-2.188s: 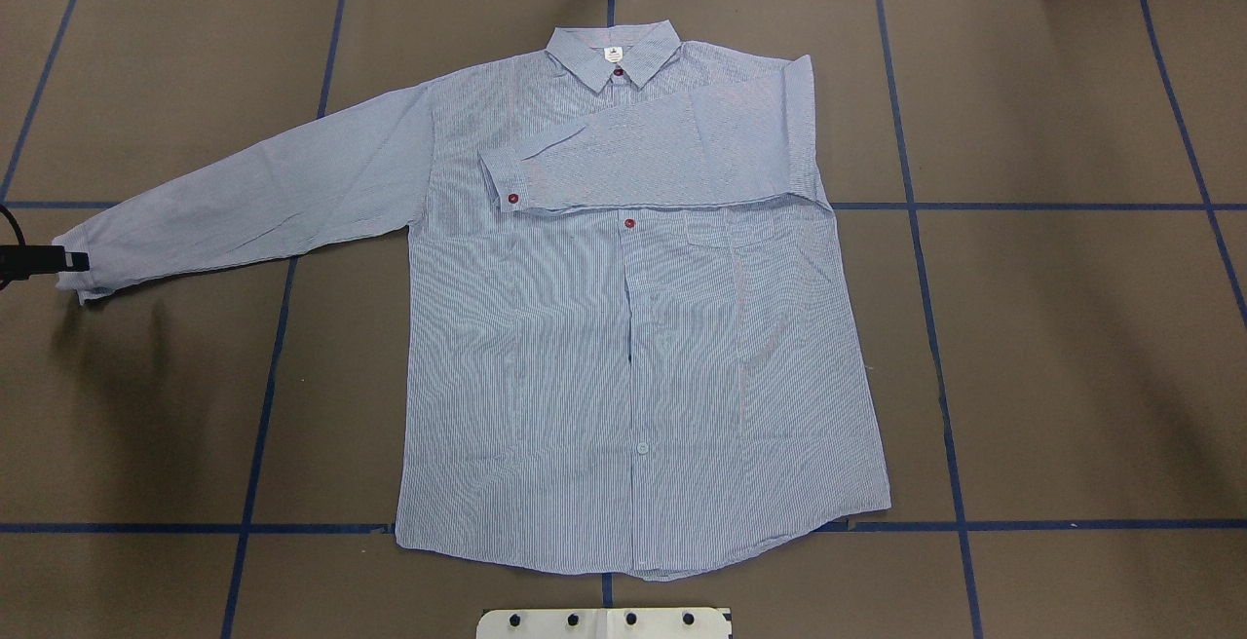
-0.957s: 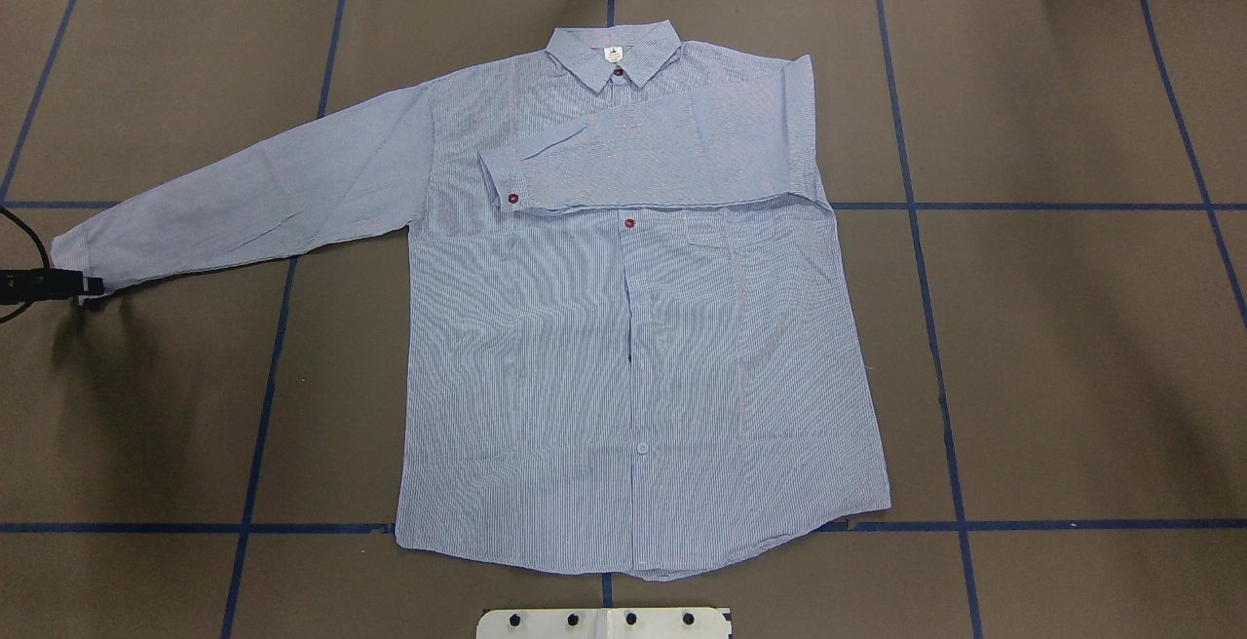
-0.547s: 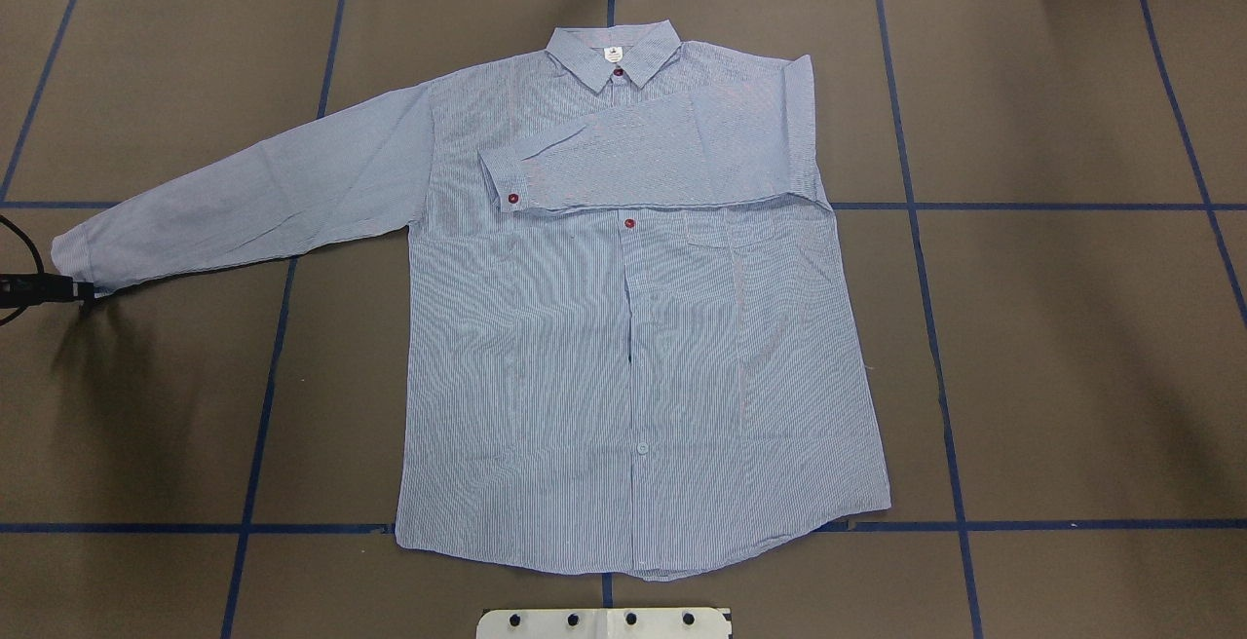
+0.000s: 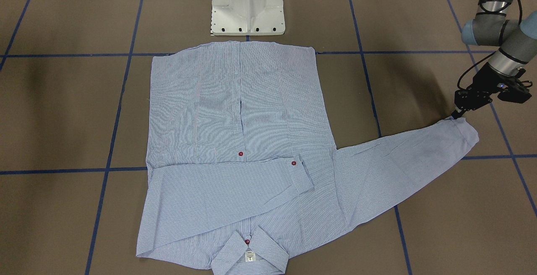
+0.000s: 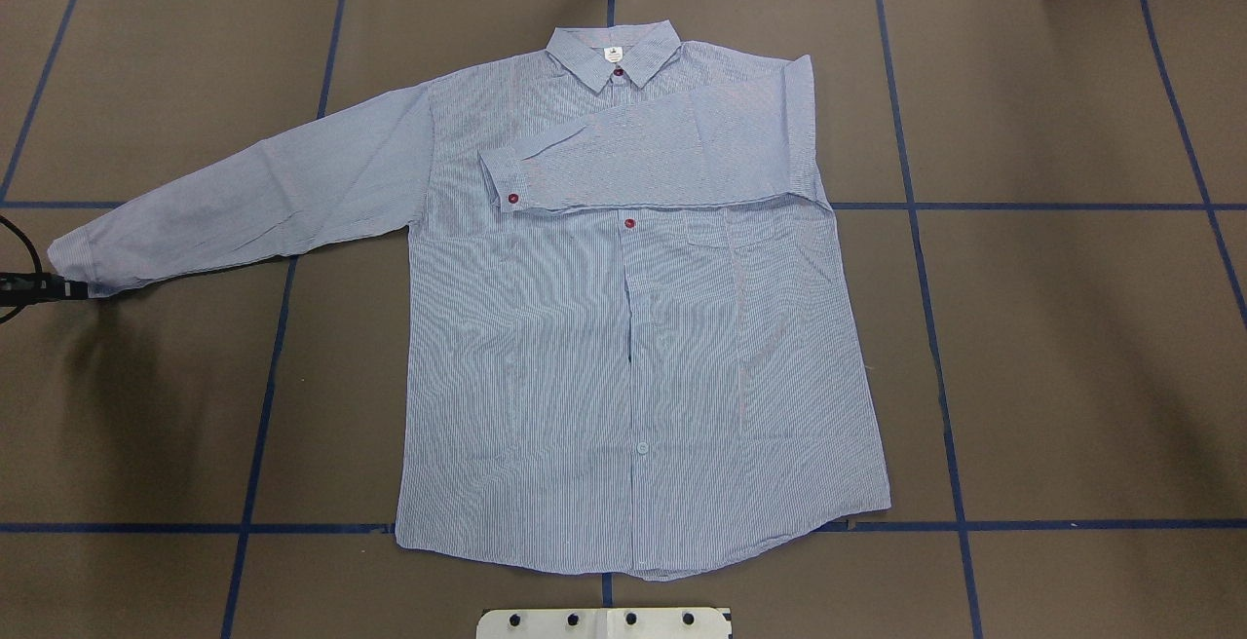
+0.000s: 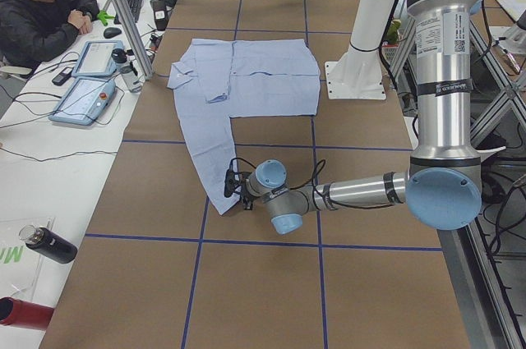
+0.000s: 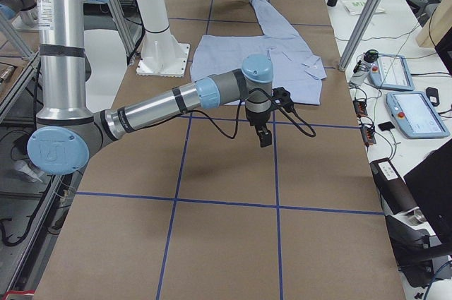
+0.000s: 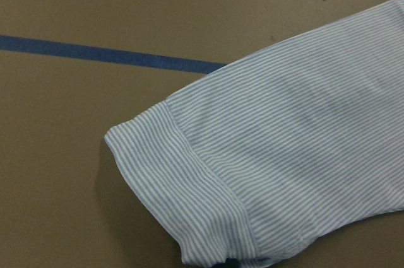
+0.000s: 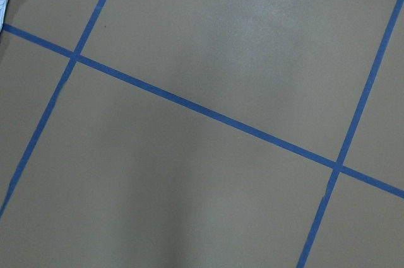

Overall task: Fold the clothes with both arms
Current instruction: 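Lower the left gripper to the other sleeve cuff and grasp it, then carry the cuff with the left gripper across the chest toward the collar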

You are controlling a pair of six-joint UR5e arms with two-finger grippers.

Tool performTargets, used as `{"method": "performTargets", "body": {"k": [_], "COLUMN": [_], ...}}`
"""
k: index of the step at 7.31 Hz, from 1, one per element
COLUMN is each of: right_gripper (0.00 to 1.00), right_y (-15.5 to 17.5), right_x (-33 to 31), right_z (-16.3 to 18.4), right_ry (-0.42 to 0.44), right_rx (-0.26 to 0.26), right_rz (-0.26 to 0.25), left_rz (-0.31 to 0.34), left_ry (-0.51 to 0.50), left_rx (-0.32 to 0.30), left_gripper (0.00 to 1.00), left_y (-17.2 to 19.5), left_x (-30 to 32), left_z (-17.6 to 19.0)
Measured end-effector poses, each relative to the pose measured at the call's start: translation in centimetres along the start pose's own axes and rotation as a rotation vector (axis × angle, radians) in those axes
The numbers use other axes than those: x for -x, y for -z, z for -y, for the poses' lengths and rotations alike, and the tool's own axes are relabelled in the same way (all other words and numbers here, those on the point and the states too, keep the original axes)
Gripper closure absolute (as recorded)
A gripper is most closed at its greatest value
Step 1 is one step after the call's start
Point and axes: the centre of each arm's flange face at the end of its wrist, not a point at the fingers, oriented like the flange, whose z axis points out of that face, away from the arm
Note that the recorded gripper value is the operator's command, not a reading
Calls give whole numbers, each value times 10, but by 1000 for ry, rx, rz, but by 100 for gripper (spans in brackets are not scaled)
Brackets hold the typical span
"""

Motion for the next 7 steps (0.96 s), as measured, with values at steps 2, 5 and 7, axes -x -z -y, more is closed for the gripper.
{"method": "performTargets", "body": {"k": [2,5,7], "right_gripper": [1,1,1], "right_y": [0,-1,-1], "right_x": [0,0,-1], "right_z": [0,0,0], "right_ry": [0,-2,-3], "right_rx": [0,1,2], "right_rz": [0,0,-1], "left_rz": [-66,-62,-29], "left_ry": [-22,-13,6], "left_rx": [22,42,60], "left_gripper": [100,100,100], "left_y": [11,14,21], "left_x": [-34,-137,-241], "left_z": [7,59,107]}}
